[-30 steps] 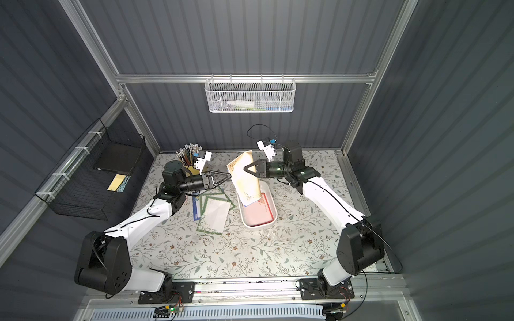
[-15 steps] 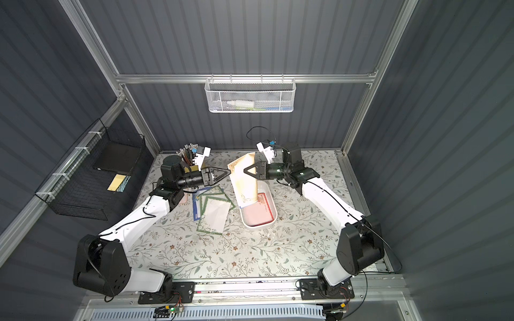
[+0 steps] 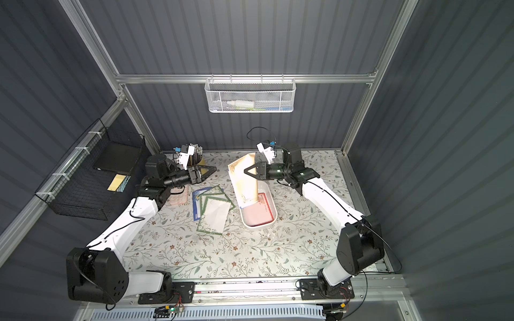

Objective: Take out the stationery paper from the storage box
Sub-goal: Adjust the stationery paper.

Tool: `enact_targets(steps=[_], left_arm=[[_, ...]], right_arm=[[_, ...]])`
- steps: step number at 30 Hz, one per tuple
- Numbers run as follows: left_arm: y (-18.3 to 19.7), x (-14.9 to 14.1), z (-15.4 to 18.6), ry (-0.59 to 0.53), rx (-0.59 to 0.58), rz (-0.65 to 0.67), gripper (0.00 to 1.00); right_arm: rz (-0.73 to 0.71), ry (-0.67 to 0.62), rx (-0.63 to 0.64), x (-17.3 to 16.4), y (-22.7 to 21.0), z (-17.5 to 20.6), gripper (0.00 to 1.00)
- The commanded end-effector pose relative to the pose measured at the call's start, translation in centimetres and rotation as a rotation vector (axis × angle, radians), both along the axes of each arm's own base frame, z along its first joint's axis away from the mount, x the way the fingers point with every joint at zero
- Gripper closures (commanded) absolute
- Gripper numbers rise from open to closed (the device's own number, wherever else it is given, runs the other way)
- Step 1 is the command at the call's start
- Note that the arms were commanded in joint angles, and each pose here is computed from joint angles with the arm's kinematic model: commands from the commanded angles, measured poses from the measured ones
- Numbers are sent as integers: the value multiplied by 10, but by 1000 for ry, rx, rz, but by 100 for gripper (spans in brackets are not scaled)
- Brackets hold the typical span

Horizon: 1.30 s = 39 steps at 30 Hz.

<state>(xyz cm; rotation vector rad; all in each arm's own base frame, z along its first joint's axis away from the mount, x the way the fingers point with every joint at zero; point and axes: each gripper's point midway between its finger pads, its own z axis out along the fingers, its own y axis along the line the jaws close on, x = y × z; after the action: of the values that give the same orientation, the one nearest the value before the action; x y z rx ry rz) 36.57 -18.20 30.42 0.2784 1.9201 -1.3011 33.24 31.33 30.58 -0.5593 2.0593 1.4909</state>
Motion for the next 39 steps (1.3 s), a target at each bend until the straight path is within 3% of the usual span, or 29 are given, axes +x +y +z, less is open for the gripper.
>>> enact_targets(steps=[1,24,33,39], left_arm=[[-7,-3,-10,27,-41,-52,35],[-60,-4,-14,43,-111,-145,37],[-67,0,-16,50,-136,-151,66],[-69,1,-19,62,-134,-155,95]], right_arm=[[18,-8,8,-3,-1,2,71],[39,34,15,-3,2,-11,71],[47,60,8,-2,4,-22,70],[40,61,1,-2,4,-24,70]])
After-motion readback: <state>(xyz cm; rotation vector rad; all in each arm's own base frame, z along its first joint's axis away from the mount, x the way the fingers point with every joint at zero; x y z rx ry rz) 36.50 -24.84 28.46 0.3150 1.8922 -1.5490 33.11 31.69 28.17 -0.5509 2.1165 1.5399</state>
